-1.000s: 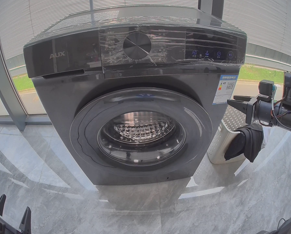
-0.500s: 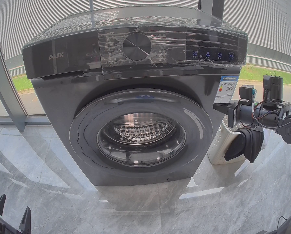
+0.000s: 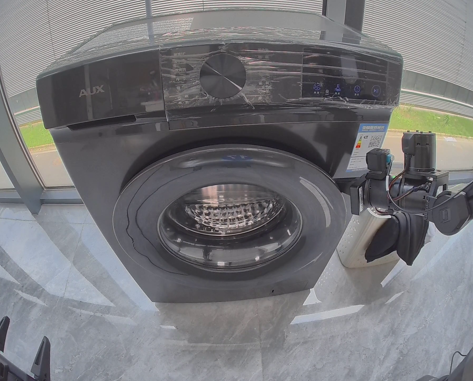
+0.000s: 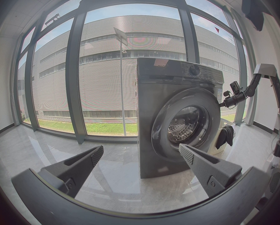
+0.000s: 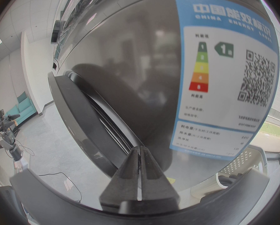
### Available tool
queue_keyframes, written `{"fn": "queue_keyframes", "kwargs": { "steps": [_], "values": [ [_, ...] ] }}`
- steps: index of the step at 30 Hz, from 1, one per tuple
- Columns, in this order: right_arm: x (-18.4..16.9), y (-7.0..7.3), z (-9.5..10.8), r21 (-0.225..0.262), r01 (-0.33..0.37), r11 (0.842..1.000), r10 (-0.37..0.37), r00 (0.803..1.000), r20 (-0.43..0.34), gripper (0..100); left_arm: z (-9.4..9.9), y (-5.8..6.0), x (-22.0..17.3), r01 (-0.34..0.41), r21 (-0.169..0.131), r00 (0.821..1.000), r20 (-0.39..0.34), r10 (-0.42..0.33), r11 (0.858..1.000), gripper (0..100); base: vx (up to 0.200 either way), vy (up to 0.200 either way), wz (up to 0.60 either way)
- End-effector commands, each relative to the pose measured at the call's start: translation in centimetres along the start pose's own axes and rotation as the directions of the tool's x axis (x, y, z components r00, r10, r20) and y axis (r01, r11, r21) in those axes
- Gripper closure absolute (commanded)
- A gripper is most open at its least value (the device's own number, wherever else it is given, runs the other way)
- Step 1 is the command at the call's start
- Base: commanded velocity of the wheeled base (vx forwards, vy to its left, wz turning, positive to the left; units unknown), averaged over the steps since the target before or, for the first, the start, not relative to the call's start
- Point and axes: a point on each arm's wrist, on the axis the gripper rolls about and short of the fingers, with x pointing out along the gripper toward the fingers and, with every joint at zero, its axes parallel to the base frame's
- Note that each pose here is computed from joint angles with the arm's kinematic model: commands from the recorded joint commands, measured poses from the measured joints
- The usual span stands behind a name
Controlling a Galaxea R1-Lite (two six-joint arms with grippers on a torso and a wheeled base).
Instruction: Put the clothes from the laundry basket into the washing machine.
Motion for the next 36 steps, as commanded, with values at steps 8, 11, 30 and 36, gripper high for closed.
{"fn": "queue_keyframes", "kwargs": {
  "steps": [8, 11, 30, 36],
  "values": [
    [-0.3, 0.4, -0.5, -0.042, -0.038, 0.998, 0.037, 0.999, -0.013, 100, -0.5, 0.0, 0.0, -0.001, 0.000, 1.000, 0.000, 0.001, 1.000, 0, -0.200, 0.000, 0.00],
    [-0.5, 0.6, -0.6, -0.067, -0.055, 0.996, 0.054, 0.998, -0.014, 100, -0.5, 0.0, 0.0, -0.001, 0.000, 1.000, -0.001, 0.001, 1.000, 0, -0.067, 0.000, 0.00],
    [-1.8, 6.1, -0.7, -0.121, -0.221, 0.968, 0.220, 0.975, -0.026, 100, -0.5, 0.0, 0.0, 0.001, 0.001, 1.000, -0.001, -0.001, 1.000, 0, -0.095, 0.000, 0.00],
    [-2.4, 7.9, -1.3, -0.131, -0.276, 0.952, 0.272, 0.961, -0.049, 100, -0.5, 0.0, 0.0, 0.001, 0.001, 1.000, -0.001, -0.001, 1.000, 0, -0.100, 0.000, 0.00]
  ]
}}
